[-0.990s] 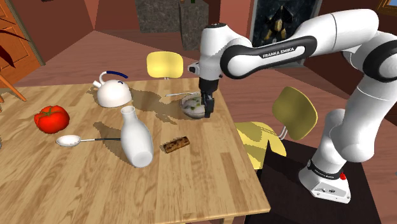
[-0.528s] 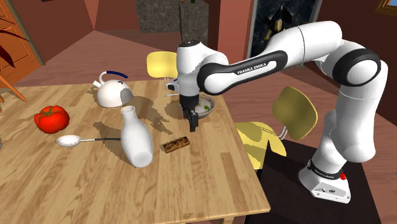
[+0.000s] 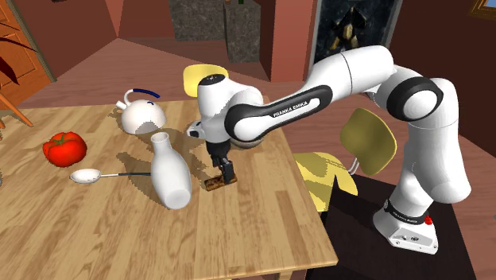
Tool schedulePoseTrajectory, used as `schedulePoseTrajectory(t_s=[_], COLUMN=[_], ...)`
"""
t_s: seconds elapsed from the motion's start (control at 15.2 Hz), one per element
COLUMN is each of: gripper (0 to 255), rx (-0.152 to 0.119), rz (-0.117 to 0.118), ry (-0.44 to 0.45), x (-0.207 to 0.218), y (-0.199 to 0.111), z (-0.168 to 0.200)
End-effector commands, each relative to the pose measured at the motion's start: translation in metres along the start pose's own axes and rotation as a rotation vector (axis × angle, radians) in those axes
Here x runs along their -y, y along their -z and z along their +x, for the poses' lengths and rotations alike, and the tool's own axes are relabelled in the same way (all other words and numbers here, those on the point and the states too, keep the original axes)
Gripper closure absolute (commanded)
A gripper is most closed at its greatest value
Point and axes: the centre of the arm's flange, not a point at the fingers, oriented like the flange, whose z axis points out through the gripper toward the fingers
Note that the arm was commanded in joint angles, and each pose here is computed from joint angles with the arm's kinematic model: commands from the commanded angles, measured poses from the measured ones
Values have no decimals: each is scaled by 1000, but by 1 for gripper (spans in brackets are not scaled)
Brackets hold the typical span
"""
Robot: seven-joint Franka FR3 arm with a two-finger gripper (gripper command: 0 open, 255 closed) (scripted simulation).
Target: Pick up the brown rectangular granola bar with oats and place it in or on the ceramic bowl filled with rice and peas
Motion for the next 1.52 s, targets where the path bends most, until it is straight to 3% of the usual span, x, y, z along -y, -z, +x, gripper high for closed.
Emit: schedulePoseTrajectory(t_s=[0.0,0.26,0.73,0.79,1.45], gripper=[0,0,0,255,255], rx=[0,0,0,0,0], rz=[0,0,0,0,0], ry=[3,3,3,3,3], x=[0,0,0,0,0], y=[-12,-30,-30,-30,-25], z=[1,1,1,1,1])
